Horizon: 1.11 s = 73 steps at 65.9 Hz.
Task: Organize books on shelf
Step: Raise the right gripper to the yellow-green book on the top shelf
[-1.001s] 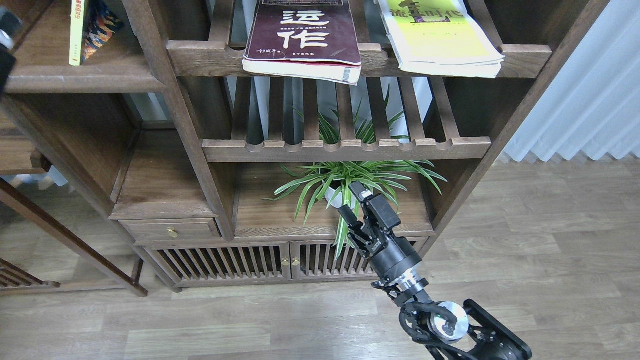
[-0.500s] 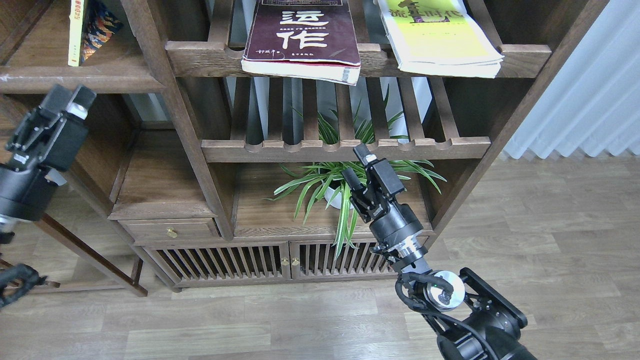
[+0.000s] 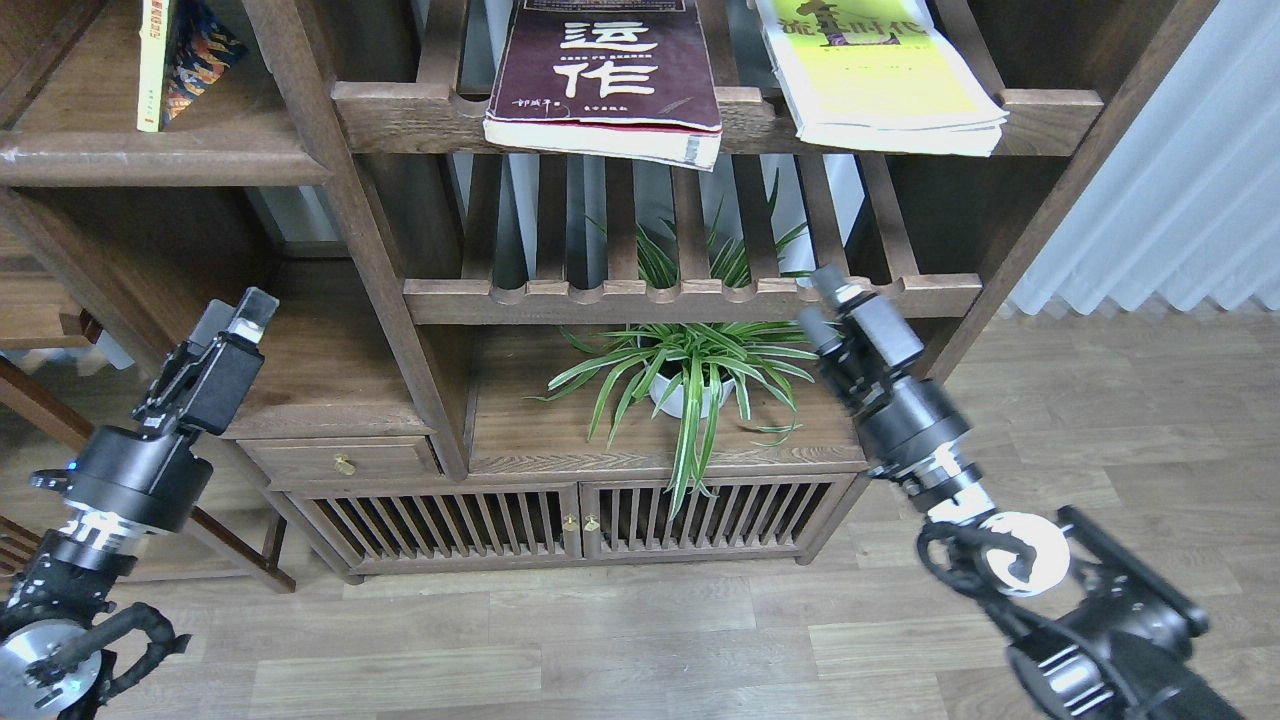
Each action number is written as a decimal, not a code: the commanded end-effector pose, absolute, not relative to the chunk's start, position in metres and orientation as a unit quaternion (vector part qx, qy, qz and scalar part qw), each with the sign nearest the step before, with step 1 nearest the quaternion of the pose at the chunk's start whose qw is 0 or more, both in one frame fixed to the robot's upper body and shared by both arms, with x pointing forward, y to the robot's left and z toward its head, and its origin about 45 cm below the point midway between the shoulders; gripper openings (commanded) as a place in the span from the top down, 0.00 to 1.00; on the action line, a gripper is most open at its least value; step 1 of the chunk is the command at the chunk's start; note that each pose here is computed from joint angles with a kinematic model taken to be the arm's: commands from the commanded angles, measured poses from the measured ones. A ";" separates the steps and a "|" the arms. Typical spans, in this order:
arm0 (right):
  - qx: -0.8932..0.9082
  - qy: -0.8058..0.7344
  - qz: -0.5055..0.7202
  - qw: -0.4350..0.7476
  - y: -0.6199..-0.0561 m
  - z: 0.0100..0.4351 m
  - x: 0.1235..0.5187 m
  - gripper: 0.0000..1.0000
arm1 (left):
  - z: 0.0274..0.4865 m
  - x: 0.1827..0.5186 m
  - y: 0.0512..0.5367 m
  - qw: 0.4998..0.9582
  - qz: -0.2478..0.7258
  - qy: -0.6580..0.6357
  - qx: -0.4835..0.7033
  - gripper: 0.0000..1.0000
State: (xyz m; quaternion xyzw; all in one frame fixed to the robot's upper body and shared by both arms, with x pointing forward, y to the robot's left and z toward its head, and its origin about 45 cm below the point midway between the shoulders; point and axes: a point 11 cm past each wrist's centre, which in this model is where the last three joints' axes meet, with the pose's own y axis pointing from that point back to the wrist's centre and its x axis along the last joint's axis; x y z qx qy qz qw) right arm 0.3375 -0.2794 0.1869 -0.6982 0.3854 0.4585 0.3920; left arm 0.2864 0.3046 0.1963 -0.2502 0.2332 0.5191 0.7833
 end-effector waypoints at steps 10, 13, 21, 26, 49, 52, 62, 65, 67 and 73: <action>-0.724 0.360 0.418 0.414 -0.281 0.230 0.355 0.07 | 0.199 0.289 0.313 0.781 0.527 0.225 -0.250 0.13; -0.728 0.355 0.414 0.415 -0.279 0.235 0.357 0.07 | 0.201 0.289 0.315 0.780 0.529 0.222 -0.251 0.13; -0.739 0.343 0.401 0.419 -0.275 0.250 0.366 0.07 | 0.203 0.290 0.319 0.779 0.532 0.217 -0.253 0.13; -0.745 0.333 0.393 0.424 -0.270 0.261 0.372 0.07 | 0.204 0.291 0.319 0.779 0.531 0.216 -0.253 0.13; -0.734 0.344 0.392 0.435 -0.261 0.279 0.393 0.11 | 0.218 0.295 0.331 0.776 0.539 0.195 -0.263 0.13; -0.729 0.349 0.398 0.433 -0.260 0.276 0.394 0.11 | 0.220 0.296 0.332 0.776 0.540 0.192 -0.265 0.13; -0.721 0.361 0.408 0.429 -0.259 0.271 0.397 0.11 | 0.223 0.298 0.334 0.776 0.540 0.188 -0.266 0.13; -0.718 0.367 0.411 0.425 -0.259 0.270 0.398 0.10 | 0.223 0.298 0.333 0.776 0.539 0.187 -0.267 0.13; -0.717 0.368 0.413 0.424 -0.259 0.270 0.399 0.10 | 0.223 0.298 0.334 0.777 0.539 0.187 -0.266 0.13; -0.717 0.369 0.413 0.423 -0.259 0.269 0.398 0.10 | 0.224 0.299 0.333 0.777 0.538 0.185 -0.267 0.13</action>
